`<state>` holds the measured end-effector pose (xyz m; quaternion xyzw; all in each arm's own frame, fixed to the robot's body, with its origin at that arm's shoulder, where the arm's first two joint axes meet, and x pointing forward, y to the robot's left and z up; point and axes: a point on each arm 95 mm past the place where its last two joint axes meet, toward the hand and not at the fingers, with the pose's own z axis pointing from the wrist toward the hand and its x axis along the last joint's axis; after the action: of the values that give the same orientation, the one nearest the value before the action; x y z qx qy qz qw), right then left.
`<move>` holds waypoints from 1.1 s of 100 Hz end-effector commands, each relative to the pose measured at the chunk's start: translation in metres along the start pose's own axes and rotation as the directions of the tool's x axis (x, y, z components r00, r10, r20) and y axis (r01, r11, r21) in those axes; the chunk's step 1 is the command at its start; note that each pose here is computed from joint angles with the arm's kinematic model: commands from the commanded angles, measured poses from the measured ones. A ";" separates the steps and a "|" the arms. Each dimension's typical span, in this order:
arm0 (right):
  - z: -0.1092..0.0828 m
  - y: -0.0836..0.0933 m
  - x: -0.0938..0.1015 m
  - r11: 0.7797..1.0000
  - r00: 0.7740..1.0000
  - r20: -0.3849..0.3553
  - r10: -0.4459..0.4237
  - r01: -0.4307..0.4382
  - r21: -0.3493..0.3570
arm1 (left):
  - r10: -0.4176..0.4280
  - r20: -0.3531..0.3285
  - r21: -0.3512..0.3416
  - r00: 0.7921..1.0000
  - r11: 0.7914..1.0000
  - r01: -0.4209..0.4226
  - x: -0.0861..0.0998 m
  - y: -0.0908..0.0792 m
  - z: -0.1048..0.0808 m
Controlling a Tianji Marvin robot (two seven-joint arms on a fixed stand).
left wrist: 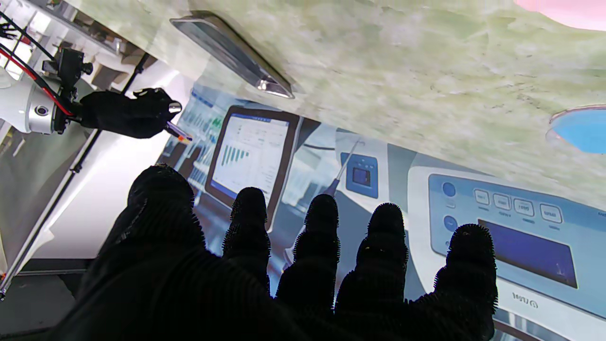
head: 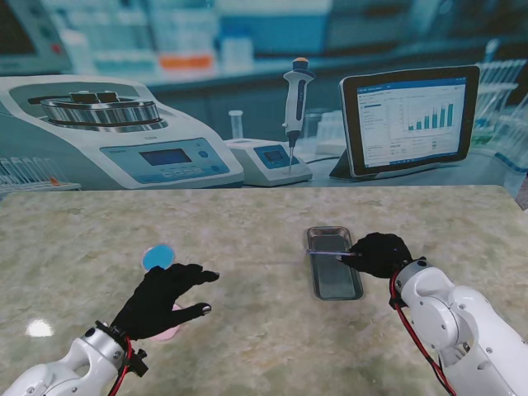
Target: Line a culture dish with filter paper and press it flat with a glass rod
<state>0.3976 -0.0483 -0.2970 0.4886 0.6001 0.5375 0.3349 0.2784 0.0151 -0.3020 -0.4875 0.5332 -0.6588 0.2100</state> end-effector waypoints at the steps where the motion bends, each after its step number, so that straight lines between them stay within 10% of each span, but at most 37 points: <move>1: 0.002 -0.005 -0.006 1.000 1.000 0.014 -0.013 0.013 0.029 | -0.008 0.006 -0.009 1.000 1.000 0.008 0.000 0.004 -0.002; 110: 0.023 -0.047 -0.026 0.967 0.992 -0.020 -0.127 0.129 0.221 | -0.019 0.026 -0.007 0.999 1.000 0.019 -0.007 0.008 0.000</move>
<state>0.4194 -0.0619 -0.3448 0.4794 0.6806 0.4557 0.3152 0.2806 0.0187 -0.3100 -0.4986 0.5280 -0.6547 0.2097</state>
